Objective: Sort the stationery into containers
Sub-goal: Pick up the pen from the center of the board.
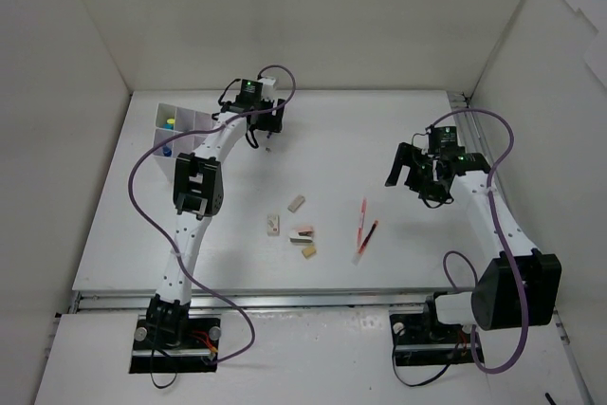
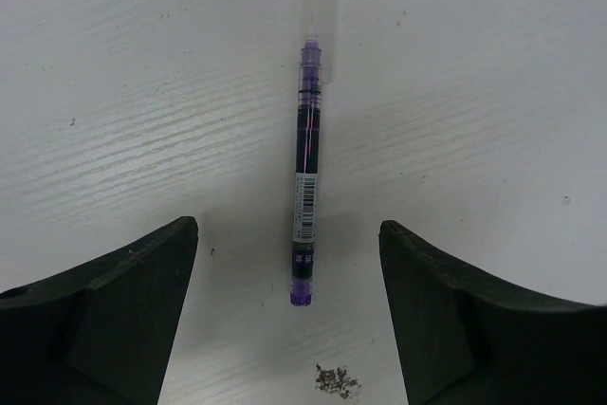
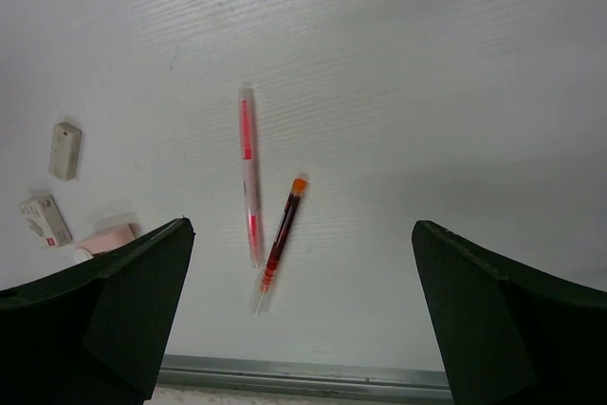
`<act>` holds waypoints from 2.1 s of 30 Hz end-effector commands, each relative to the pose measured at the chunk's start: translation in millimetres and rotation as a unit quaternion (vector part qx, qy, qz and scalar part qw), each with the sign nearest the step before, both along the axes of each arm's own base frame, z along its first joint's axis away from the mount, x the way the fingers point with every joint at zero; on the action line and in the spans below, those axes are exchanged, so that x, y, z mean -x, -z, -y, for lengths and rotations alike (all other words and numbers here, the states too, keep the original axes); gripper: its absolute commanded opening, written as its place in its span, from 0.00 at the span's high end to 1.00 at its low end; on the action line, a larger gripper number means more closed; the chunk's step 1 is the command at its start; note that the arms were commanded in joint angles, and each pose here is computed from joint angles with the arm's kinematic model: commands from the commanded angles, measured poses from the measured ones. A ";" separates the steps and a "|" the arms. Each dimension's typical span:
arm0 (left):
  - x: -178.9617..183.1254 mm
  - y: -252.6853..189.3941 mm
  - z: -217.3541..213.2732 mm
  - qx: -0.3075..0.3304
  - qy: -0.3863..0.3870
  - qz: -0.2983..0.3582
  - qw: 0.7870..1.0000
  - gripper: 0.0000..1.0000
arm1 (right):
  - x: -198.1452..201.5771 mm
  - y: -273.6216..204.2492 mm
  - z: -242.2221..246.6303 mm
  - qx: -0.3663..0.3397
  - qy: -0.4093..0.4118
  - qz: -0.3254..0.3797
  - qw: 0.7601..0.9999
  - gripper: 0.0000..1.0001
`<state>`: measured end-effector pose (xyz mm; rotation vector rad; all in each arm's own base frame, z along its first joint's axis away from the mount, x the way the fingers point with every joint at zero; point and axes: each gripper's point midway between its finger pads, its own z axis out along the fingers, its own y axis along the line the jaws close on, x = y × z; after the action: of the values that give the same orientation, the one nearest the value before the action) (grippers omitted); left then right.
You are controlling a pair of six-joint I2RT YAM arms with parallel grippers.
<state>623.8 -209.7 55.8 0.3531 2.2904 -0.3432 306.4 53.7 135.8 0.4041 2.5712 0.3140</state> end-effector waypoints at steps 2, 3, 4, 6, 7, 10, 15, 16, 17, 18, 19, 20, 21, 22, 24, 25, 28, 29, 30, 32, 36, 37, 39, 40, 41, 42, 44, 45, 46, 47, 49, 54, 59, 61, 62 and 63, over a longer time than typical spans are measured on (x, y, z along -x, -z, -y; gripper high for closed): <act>-4.5 -55.7 18.3 0.039 0.005 0.039 0.998 0.33 | -6.4 1.9 1.7 -0.002 0.006 0.008 1.000 0.02; -1.3 -49.0 18.9 0.040 0.007 0.027 0.999 0.34 | -6.2 1.8 0.9 -0.003 0.006 0.009 1.000 0.02; -1.3 -49.5 19.6 0.042 0.006 0.026 0.999 0.35 | -5.9 2.3 1.1 -0.004 0.006 0.008 1.000 0.02; -1.5 -44.5 17.6 0.038 -0.002 0.017 0.999 0.46 | -5.3 2.1 -0.1 -0.007 0.004 0.008 1.000 0.02; -1.2 -44.3 17.5 0.039 -0.004 0.014 0.999 0.50 | -5.2 2.0 -0.4 -0.008 0.004 0.008 1.000 0.02; 0.2 -42.8 16.9 0.040 -0.008 0.009 0.999 0.56 | -4.0 -1.5 -1.4 -0.010 0.002 0.013 1.000 0.02; 1.4 -36.8 12.7 0.035 -0.025 -0.002 0.999 0.58 | -2.2 -6.7 -1.7 -0.011 0.000 0.024 1.000 0.02; 1.6 -35.8 11.5 0.034 -0.031 -0.006 0.999 0.60 | -1.1 -6.4 -1.7 -0.013 0.000 0.023 1.000 0.02; 3.3 -30.8 9.3 0.029 -0.036 -0.013 0.999 0.62 | -0.5 -7.7 -2.0 -0.014 0.000 0.025 1.000 0.02; 4.2 -29.6 8.3 0.032 -0.045 -0.019 0.998 0.63 | -0.6 -7.8 -1.4 -0.015 0.002 0.025 1.000 0.02; 5.9 -29.2 7.0 0.031 -0.050 -0.024 0.998 0.65 | 0.0 -7.7 -2.6 -0.016 0.000 0.025 1.000 0.02; 8.1 -24.0 5.5 0.028 -0.055 -0.032 0.998 0.70 | 0.2 -8.8 -3.1 -0.018 -0.001 0.026 0.999 0.02; 8.9 -24.0 4.8 0.029 -0.059 -0.035 0.997 0.74 | 0.7 -8.0 -4.6 -0.020 -0.003 0.024 1.000 0.02; 9.6 -22.6 3.3 0.026 -0.063 -0.037 0.997 0.81 | 0.8 -8.6 -5.0 -0.022 -0.003 0.025 0.999 0.02; 10.5 -21.7 0.8 0.021 -0.068 -0.038 0.997 0.83 | 2.1 -9.7 -5.0 -0.023 -0.003 0.027 0.999 0.02; 10.1 -20.7 0.0 0.021 -0.071 -0.039 0.996 0.85 | 3.0 -9.9 -5.0 -0.024 -0.002 0.028 0.999 0.02; 10.7 -19.8 -2.5 0.016 -0.078 -0.041 0.996 0.87 | 6.1 -12.1 -5.5 -0.025 -0.001 0.033 0.999 0.02; 10.8 -21.0 -3.7 0.014 -0.080 -0.041 0.996 0.87 | 6.7 -15.1 -5.1 -0.027 0.000 0.038 0.999 0.02; 12.9 -20.4 1.5 0.012 -0.075 -0.041 0.996 0.87 | 8.0 -15.5 -5.1 -0.027 0.000 0.039 0.999 0.02; 12.7 -20.9 0.1 0.007 -0.074 -0.039 0.996 0.82 | 10.1 -18.9 -5.6 -0.028 0.001 0.046 0.999 0.02; 18.6 -22.4 13.3 0.002 -0.044 -0.036 0.998 0.89 | 14.1 -19.4 -5.8 -0.032 0.004 0.048 0.998 0.02; 22.9 -21.7 20.2 -0.001 -0.029 -0.037 0.999 0.95 | 14.6 -21.6 -7.0 -0.034 0.003 0.052 0.998 0.02; 25.5 -23.0 25.4 -0.006 -0.017 -0.033 0.999 1.00 | 15.6 -22.0 -5.9 -0.035 0.006 0.053 0.998 0.02; 29.7 -24.4 30.6 -0.008 -0.008 -0.033 0.999 1.00 | 16.1 -24.3 -6.5 -0.036 0.005 0.057 0.998 0.02; 28.6 -28.3 31.0 -0.011 0.001 -0.023 1.000 1.00 | 16.6 -25.5 -7.8 -0.037 0.003 0.059 0.998 0.02; 32.5 -28.0 36.3 -0.016 0.009 -0.021 1.000 1.00 | 16.8 -26.5 -7.9 -0.038 0.003 0.060 0.997 0.02; 42.8 -34.5 42.7 -0.035 0.025 -0.006 0.999 1.00 | 16.4 -29.8 -7.1 -0.039 0.005 0.066 0.997 0.02; 45.3 -36.8 40.2 -0.040 0.026 -0.003 0.999 1.00 | 16.4 -31.8 -7.7 -0.041 0.006 0.068 0.997 0.02; 55.0 -45.8 44.0 -0.041 0.034 0.002 0.999 1.00 | 15.8 -33.2 -8.6 -0.042 0.003 0.071 0.997 0.02; 61.7 -52.7 48.8 -0.037 0.041 0.006 0.998 1.00 | 15.3 -33.9 -8.7 -0.044 0.002 0.074 0.996 0.02; 73.1 -75.1 50.3 -0.017 0.053 0.027 0.998 1.00 | 10.6 -38.9 -14.0 -0.051 -0.009 0.094 0.994 0.02; 108.4 -124.0 70.9 0.068 0.099 0.066 0.991 1.00 | -2.5 -48.3 -37.5 -0.081 -0.032 0.140 0.986 0.02; 141.6 -163.4 67.3 0.112 0.098 0.111 0.983 1.00 | -10.7 -48.5 -49.9 -0.100 -0.038 0.154 0.982 0.02; 158.9 -175.5 69.0 0.134 0.118 0.123 0.976 1.00 | -20.4 -56.8 -61.5 -0.118 -0.054 0.176 0.976 0.02; 165.2 -175.9 69.3 0.139 0.124 0.120 0.975 1.00 | -23.8 -59.3 -71.2 -0.129 -0.064 0.185 0.972 0.02; 166.5 -185.4 70.9 0.148 0.128 0.134 0.971 1.00 | -33.8 -72.9 -83.2 -0.153 -0.073 0.214 0.962 0.02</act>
<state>456.2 -266.5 174.4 0.5071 2.1222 -0.6054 309.8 108.0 171.9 0.2937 2.3171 0.6183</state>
